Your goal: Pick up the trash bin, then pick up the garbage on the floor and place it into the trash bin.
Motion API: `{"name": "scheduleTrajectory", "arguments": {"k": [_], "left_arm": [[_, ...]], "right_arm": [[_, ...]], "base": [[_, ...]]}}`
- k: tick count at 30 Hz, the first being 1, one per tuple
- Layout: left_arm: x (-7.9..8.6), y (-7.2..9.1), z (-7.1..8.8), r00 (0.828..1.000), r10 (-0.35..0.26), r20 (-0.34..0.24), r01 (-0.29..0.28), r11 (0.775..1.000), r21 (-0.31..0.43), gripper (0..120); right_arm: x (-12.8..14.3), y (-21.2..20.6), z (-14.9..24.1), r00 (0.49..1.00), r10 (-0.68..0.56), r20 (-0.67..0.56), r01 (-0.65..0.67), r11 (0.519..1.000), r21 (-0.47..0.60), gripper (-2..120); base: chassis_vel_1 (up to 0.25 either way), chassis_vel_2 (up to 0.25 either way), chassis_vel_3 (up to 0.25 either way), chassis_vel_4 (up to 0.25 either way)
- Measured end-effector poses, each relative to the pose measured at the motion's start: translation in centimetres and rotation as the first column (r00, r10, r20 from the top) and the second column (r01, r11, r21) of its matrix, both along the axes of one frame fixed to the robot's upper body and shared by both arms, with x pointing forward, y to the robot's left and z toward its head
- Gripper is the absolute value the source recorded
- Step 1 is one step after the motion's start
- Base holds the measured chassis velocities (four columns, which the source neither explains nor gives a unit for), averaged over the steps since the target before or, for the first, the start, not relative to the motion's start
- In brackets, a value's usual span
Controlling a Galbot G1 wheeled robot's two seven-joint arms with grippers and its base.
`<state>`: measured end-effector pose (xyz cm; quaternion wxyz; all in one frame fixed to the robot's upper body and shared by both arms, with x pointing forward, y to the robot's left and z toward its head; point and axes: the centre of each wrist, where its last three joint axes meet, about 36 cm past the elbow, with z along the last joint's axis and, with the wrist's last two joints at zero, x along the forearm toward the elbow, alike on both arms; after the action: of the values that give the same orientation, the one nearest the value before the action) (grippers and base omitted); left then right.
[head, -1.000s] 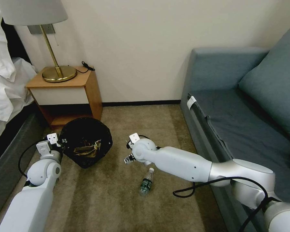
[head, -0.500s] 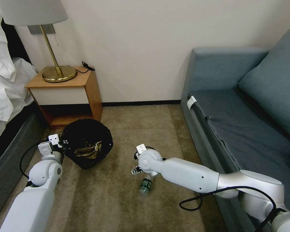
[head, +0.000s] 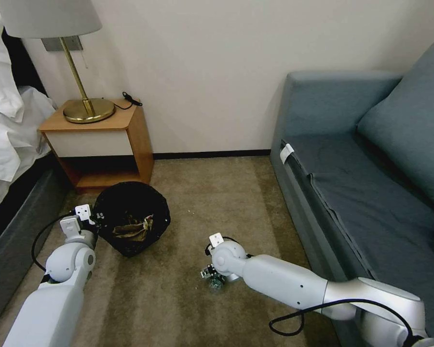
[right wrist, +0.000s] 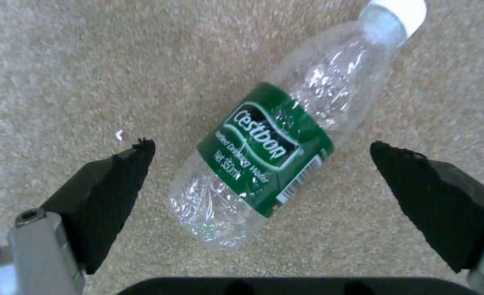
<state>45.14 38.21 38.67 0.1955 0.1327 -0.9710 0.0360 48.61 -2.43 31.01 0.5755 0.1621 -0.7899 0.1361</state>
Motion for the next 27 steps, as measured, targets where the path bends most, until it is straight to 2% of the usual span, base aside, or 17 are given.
{"name": "scheduleTrajectory", "arguments": {"k": [18,23,25,27], "left_arm": [[-0.1,-0.1,0.3,1.000,0.000,0.010,0.000,1.000,0.001,2],[-0.2,0.0,0.4,1.000,0.001,0.010,-0.001,1.000,0.001,2],[-0.2,0.0,0.3,1.000,0.001,0.010,-0.001,1.000,0.001,2],[-0.2,0.0,0.3,1.000,0.001,0.010,-0.001,1.000,0.001,2]], "right_arm": [[-0.9,-0.9,-3.2,0.999,0.011,-0.042,-0.011,1.000,0.006,99],[-1.0,-1.0,-3.9,0.998,0.011,-0.057,-0.010,1.000,0.014,92],[-1.1,-1.0,-4.0,0.998,0.013,-0.064,-0.011,1.000,0.023,82],[-1.1,-1.0,-4.1,0.998,0.014,-0.065,-0.012,1.000,0.025,79]], "base": [[0.000,0.000,0.000,0.000],[0.000,0.000,0.000,0.000],[0.000,0.000,0.000,0.000],[0.000,0.000,0.000,0.000]]}}
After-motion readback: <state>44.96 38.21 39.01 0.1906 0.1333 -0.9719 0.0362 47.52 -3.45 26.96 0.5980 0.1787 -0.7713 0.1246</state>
